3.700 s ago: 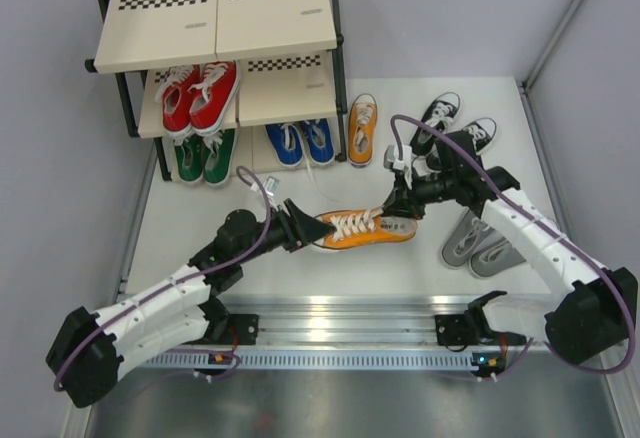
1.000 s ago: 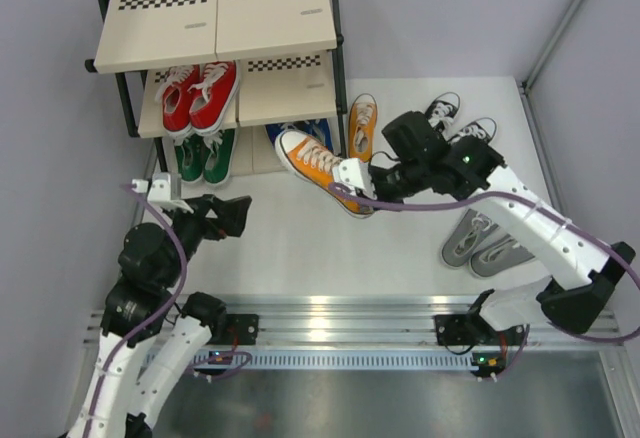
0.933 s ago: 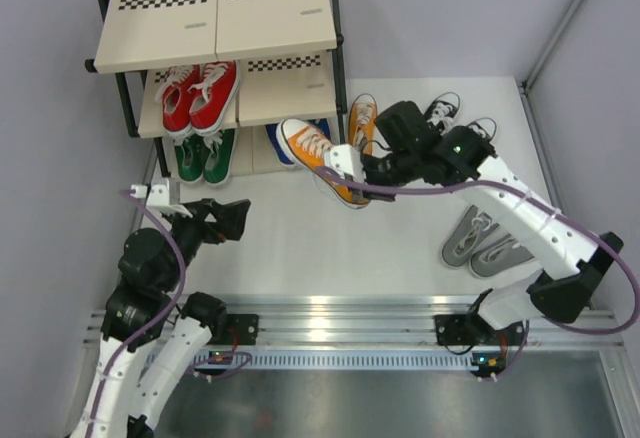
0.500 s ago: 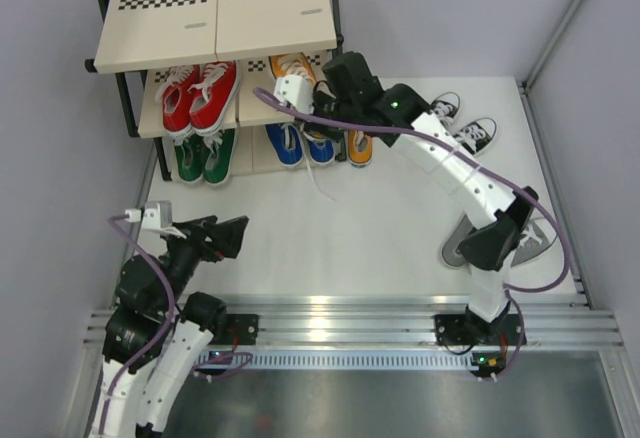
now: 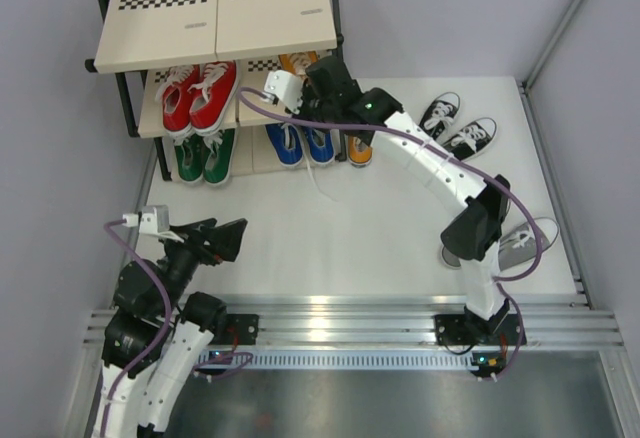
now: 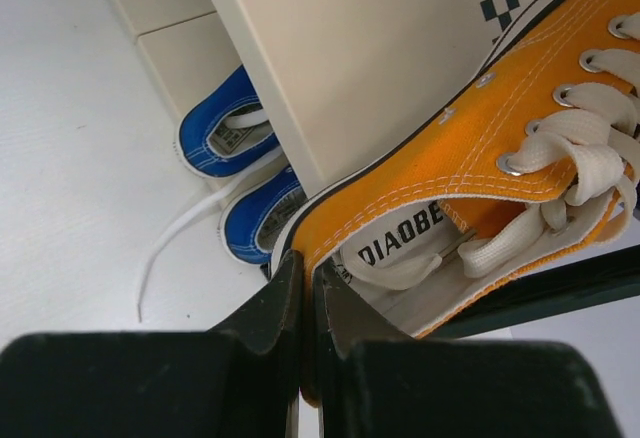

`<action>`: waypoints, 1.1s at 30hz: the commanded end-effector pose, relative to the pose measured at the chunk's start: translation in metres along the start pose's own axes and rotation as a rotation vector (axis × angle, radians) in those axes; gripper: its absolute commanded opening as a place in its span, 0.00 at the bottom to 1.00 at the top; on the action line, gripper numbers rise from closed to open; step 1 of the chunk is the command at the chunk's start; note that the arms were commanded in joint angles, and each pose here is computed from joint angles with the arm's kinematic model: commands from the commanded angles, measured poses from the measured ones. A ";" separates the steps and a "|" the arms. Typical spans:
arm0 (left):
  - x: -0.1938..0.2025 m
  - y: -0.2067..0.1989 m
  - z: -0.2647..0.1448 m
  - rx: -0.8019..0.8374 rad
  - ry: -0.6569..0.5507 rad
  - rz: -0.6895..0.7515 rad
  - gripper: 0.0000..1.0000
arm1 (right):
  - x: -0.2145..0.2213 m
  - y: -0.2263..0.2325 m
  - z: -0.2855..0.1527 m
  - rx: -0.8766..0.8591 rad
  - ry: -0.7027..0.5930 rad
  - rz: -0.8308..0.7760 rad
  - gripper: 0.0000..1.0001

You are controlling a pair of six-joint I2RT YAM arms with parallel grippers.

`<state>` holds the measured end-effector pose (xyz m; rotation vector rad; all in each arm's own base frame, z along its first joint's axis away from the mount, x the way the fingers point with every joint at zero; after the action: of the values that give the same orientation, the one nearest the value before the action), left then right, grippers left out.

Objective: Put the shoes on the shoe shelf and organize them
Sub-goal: Place the shoe at the shoe shelf.

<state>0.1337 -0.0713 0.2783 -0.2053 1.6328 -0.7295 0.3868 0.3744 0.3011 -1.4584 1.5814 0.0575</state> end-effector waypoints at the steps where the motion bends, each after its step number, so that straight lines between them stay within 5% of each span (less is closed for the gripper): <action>1: 0.000 -0.001 -0.001 0.013 -0.004 -0.002 0.98 | -0.049 -0.064 -0.030 0.236 -0.179 -0.026 0.00; 33: 0.002 -0.005 -0.002 0.035 0.005 -0.001 0.98 | -0.019 -0.074 -0.002 0.263 -0.128 -0.071 0.34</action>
<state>0.1317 -0.0749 0.2777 -0.1875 1.6409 -0.7510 0.4279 0.3732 0.3353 -1.3390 1.4278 -0.0422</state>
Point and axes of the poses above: each gripper's point midway between its finger pads, its own z axis out along the fingers, its own y axis along the line the jaws close on, x = y × z, the point moved 2 cm from there along -z, back along the fingers, and after that the axes turned 3 degrees about -z, right-handed, at the moved point
